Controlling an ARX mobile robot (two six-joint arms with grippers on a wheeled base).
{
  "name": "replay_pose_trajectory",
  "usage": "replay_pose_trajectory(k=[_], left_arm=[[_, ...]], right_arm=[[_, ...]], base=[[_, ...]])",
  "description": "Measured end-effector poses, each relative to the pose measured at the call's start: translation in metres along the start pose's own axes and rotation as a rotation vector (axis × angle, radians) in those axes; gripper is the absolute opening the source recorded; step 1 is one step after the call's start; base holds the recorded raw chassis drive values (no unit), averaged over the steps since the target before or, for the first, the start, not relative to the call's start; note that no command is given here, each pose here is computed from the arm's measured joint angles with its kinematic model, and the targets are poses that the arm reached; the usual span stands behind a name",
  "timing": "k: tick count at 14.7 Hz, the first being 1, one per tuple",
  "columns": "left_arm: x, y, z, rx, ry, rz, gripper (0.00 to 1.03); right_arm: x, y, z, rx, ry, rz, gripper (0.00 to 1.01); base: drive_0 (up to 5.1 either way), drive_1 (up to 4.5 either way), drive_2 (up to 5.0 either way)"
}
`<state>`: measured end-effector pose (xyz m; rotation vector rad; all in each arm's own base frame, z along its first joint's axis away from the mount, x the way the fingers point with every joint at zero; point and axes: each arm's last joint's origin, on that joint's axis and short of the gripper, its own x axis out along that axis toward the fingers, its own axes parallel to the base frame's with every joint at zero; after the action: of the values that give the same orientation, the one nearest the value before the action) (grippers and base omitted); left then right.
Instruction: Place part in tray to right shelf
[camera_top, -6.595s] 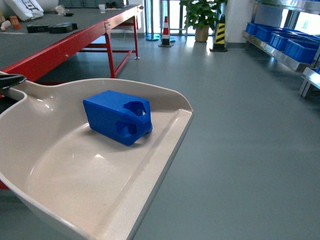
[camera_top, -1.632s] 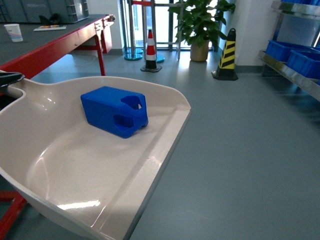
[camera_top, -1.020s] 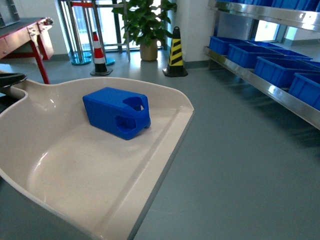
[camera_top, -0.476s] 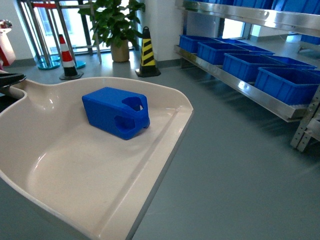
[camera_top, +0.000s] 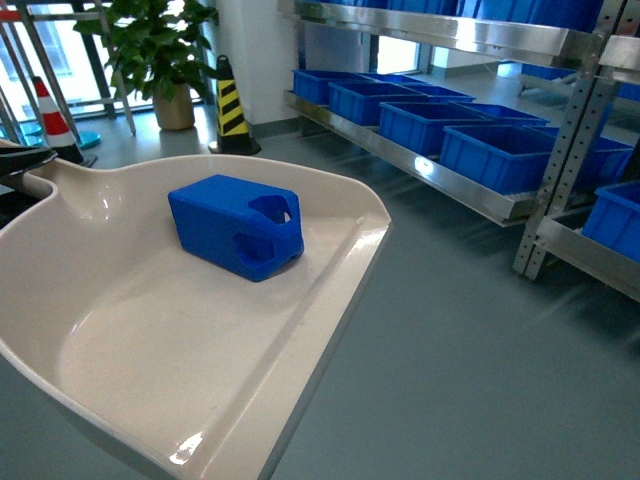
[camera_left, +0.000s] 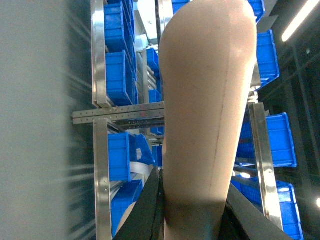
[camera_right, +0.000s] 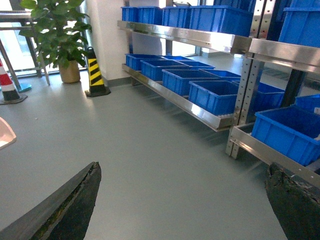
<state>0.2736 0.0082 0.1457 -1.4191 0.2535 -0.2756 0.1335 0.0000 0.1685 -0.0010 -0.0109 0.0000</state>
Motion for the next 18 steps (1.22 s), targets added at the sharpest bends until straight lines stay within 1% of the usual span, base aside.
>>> replay_pose_trajectory(k=[18], left_arm=[[0.0000, 0.0000, 0.0000, 0.000, 0.000, 0.000, 0.18]], right_arm=[[0.0000, 0.0000, 0.0000, 0.000, 0.000, 0.000, 0.98]], base=[[-1.6, -1.61, -1.6]])
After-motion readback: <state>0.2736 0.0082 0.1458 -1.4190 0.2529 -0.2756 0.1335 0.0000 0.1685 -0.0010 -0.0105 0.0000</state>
